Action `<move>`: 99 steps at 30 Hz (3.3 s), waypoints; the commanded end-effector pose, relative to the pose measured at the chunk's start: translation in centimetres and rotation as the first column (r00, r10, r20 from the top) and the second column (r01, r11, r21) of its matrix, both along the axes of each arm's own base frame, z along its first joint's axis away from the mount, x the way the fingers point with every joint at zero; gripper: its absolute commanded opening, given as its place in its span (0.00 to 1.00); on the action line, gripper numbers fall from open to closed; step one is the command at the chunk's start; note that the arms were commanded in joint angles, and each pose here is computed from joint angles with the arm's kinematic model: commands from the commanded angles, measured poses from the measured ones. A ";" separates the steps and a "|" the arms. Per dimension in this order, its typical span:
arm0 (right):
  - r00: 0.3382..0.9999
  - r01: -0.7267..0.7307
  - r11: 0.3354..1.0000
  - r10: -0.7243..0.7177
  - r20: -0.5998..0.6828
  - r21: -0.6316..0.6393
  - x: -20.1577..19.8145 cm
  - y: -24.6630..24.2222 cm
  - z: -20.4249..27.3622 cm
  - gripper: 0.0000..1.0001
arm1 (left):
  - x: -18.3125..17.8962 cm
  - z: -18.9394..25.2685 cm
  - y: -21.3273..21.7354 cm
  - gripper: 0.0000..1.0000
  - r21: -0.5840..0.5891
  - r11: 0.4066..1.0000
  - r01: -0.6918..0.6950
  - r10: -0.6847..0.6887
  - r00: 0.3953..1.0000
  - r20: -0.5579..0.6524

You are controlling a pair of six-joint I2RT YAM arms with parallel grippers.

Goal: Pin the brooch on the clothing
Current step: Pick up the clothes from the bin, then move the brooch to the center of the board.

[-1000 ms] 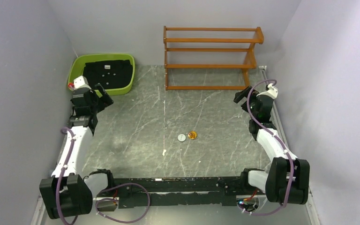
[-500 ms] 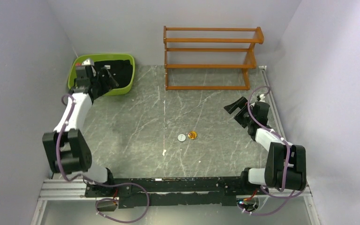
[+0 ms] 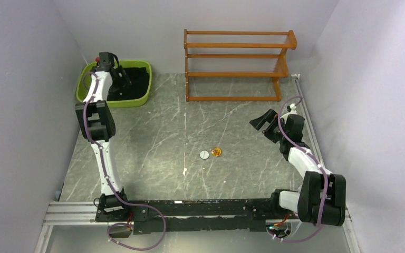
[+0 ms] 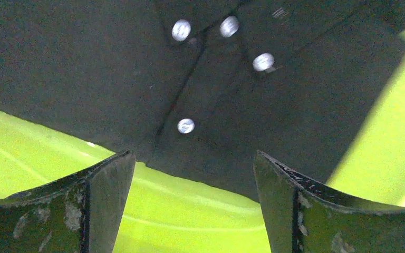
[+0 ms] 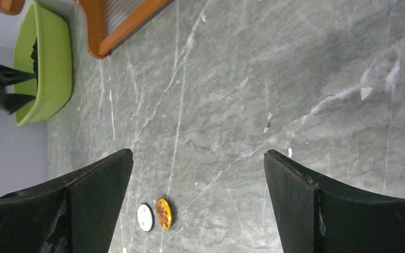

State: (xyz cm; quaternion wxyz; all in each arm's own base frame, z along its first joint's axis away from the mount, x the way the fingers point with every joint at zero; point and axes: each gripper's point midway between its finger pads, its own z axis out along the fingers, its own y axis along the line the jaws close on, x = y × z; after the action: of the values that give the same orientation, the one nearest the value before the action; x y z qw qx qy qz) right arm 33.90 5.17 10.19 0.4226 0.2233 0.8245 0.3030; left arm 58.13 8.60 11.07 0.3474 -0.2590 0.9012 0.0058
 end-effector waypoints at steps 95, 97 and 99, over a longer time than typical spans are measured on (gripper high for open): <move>0.900 -0.386 0.855 0.267 -0.344 -0.347 -6.7 7.4 -5.3 0.00 | -29.2 17.7 -13.1 0.03 -0.218 0.922 0.321 -0.186 0.859 0.478; 0.892 -0.436 0.834 0.352 -0.283 -0.337 -6.8 8.7 -3.6 0.00 | -29.2 17.5 -12.8 0.03 -0.208 0.929 0.307 -0.179 0.863 0.472; 0.870 -0.492 0.795 0.430 -0.241 -0.356 -7.3 10.4 -2.1 0.04 | -29.2 17.2 -12.6 0.02 -0.198 0.934 0.296 -0.176 0.867 0.466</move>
State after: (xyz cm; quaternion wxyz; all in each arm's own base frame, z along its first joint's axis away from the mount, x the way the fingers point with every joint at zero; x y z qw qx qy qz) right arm 26.41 12.57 4.09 0.2646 0.0343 0.9510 0.1562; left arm 28.32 -4.27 26.76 0.4692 -0.1886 0.8348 -0.2179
